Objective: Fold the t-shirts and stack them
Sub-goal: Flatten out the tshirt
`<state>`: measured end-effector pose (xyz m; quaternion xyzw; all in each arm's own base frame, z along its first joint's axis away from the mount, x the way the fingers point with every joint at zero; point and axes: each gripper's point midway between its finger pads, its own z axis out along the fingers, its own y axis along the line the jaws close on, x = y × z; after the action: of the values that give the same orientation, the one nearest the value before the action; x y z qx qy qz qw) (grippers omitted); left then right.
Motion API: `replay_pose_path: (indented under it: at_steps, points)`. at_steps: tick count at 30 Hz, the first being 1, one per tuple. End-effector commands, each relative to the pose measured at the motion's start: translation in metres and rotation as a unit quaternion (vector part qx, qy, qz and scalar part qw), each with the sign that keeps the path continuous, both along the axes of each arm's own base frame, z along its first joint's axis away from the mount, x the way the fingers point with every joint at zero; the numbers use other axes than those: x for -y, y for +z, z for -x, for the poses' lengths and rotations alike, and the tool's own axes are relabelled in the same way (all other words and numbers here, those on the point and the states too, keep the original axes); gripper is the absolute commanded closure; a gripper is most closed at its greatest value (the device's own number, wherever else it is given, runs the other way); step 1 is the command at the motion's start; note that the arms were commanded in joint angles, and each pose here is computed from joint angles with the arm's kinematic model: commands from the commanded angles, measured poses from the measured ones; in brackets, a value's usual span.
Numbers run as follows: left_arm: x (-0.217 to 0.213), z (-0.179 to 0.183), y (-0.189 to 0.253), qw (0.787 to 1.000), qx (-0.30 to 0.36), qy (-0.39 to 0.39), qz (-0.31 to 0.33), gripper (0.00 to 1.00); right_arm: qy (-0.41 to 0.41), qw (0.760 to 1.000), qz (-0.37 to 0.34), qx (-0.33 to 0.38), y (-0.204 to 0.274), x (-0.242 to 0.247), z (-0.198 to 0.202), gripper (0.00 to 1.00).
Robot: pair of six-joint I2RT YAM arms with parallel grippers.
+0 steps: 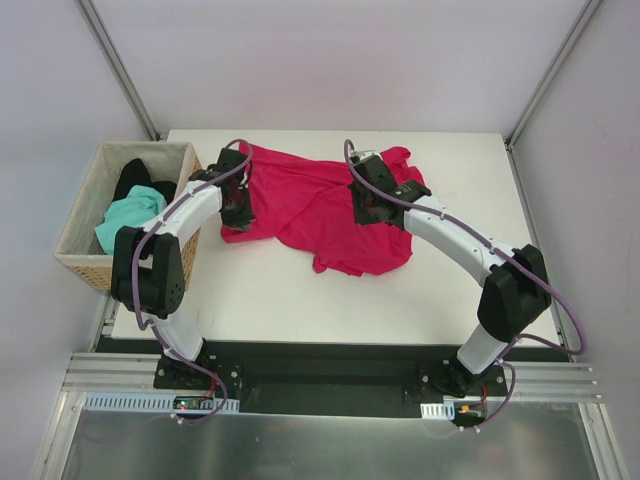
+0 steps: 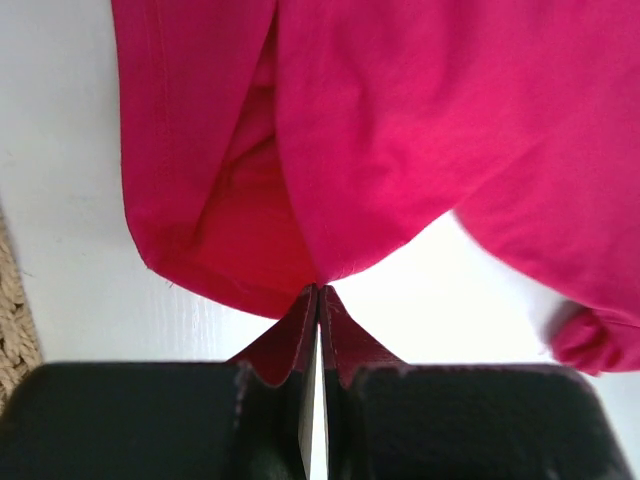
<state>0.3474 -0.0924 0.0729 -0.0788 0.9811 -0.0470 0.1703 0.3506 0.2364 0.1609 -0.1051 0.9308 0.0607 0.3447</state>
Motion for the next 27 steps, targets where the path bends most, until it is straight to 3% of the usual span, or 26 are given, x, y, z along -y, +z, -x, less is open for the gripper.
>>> replay_pose_path:
  at_steps: [1, 14, 27]
  points:
    - [-0.004, -0.019, 0.052, 0.998, 0.067, 0.015, 0.001, 1.00, 0.015, 1.000, -0.001, -0.015, -0.006, -0.015, 0.016, 0.90]
    - [-0.023, -0.038, 0.095, 0.992, 0.119, 0.031, -0.009, 1.00, 0.060, 0.997, 0.010, -0.053, -0.043, -0.049, 0.054, 0.90]
    - [-0.023, -0.036, 0.105, 0.991, 0.126, 0.035, -0.001, 1.00, 0.113, 0.990, 0.009, -0.087, -0.072, -0.091, 0.086, 0.72]
